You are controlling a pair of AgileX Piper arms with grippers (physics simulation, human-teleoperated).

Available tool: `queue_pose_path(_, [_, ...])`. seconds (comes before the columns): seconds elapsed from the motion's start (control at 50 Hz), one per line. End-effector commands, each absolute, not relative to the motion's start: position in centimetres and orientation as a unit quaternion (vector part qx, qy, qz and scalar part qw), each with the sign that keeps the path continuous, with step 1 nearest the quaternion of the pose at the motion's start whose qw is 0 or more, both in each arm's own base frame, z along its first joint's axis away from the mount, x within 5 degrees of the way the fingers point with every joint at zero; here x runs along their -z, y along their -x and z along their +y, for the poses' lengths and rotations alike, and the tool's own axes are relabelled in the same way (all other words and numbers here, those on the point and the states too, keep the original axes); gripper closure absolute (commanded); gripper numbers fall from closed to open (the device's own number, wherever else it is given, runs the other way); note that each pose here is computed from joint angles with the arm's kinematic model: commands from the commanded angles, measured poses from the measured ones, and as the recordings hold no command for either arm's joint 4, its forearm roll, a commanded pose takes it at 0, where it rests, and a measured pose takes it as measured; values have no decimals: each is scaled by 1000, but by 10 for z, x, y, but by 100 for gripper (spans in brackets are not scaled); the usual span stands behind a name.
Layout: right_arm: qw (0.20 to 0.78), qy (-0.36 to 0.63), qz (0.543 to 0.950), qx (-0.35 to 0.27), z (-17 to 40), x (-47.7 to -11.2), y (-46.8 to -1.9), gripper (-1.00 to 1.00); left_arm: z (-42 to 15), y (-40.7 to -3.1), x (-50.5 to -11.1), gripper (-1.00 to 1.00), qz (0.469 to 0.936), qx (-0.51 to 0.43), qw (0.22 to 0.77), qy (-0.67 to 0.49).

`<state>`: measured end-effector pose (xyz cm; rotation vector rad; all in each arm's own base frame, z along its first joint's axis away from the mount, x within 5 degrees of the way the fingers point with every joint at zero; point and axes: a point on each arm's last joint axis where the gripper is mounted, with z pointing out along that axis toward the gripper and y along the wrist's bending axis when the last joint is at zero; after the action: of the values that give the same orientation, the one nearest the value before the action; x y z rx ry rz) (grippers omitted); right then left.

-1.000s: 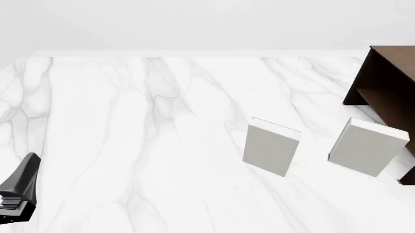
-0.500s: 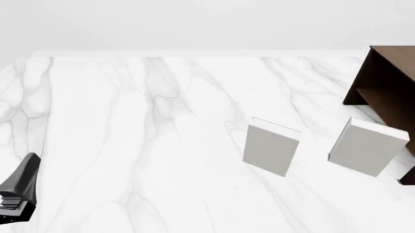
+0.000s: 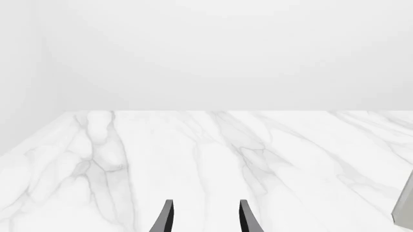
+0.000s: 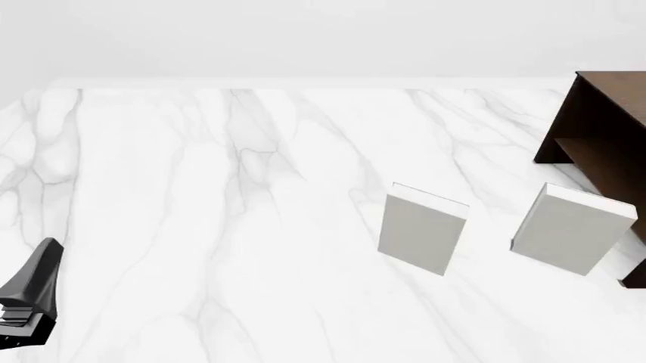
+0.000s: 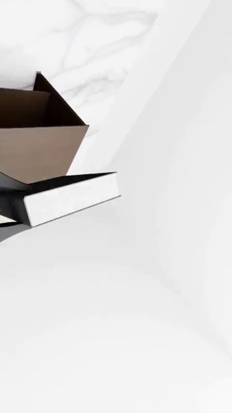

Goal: Pick up the book on the left and place it on top of the shelf.

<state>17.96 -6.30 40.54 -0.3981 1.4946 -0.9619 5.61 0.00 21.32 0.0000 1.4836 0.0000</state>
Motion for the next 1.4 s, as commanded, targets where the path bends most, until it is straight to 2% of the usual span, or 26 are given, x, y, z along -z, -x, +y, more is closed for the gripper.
queue_pose_path(0.02, [609, 161, 645, 433, -73, -405, -185, 100, 0, -56, -213, -100, 676, 0, 737, 0])
queue_pose_path(0.52, [583, 143, 651, 465, -96, -393, -195, 100, 0, -56, -213, -100, 676, 0, 737, 0])
queue_pose_path(1.4, [549, 144, 668, 481, -131, -362, -236, 100, 0, -56, -213, -100, 676, 0, 737, 0])
